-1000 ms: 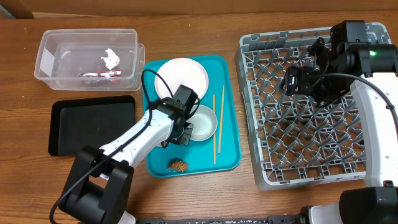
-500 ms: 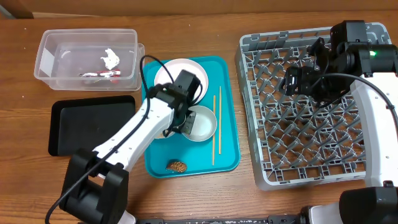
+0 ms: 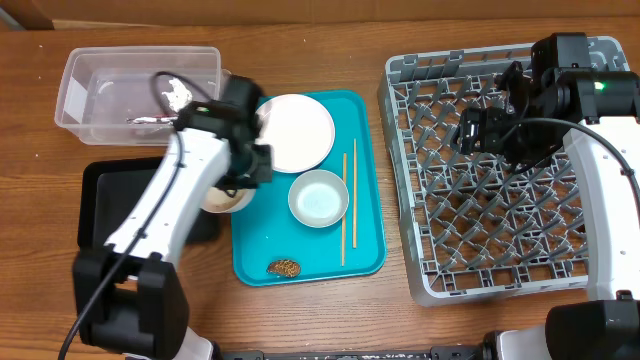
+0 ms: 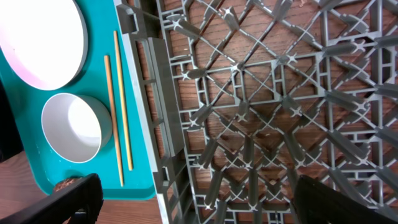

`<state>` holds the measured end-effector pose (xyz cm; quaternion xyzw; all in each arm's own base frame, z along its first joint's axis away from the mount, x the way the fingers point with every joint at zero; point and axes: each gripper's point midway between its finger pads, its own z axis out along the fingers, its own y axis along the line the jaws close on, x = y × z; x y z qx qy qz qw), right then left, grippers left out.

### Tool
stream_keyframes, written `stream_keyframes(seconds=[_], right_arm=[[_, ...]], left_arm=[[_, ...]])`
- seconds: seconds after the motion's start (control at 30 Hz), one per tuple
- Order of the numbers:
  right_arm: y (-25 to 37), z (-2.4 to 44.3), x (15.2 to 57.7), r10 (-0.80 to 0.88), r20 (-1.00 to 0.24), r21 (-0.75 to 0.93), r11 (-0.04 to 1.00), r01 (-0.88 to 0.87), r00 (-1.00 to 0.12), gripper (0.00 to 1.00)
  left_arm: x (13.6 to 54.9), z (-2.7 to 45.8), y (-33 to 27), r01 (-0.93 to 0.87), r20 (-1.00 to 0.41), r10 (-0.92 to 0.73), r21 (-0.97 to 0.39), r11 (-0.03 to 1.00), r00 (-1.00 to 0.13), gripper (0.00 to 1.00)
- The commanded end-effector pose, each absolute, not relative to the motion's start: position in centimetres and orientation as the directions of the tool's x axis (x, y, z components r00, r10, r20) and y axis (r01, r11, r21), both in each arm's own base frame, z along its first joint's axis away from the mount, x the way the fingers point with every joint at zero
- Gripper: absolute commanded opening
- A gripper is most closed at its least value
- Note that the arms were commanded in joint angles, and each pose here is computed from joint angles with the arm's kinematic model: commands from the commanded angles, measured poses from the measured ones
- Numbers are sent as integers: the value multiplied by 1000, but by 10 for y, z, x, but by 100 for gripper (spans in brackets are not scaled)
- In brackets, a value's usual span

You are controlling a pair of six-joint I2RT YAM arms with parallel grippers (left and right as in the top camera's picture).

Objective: Sort waste into correct bins and load items into the dishwasher
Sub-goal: 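Carry the pink bowl left over the black tray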

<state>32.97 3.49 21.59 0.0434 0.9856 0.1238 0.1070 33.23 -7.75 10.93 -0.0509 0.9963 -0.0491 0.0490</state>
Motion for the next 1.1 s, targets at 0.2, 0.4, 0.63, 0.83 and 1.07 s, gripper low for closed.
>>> stream_keyframes(seconds=[0.2, 0.4, 0.63, 0.83, 1.07], right_arm=[[33, 214, 329, 117, -198, 243, 968, 67, -973, 100], [33, 214, 329, 117, -197, 243, 968, 67, -973, 100], [33, 214, 328, 117, -194, 243, 968, 68, -974, 100], [33, 214, 328, 117, -195, 243, 968, 68, -974, 100], [33, 214, 328, 117, -194, 243, 968, 68, -974, 100]], left_arm=[[358, 142, -7, -205, -125, -304, -499, 842, -944, 4], [357, 148, 24, -177, -165, -376, -668, 722, -912, 4], [349, 145, 51, -138, -180, -506, -838, 529, -844, 4], [342, 150, 68, -87, -186, -592, -912, 401, -784, 4], [339, 162, 82, -28, -204, -638, -942, 334, -743, 4]])
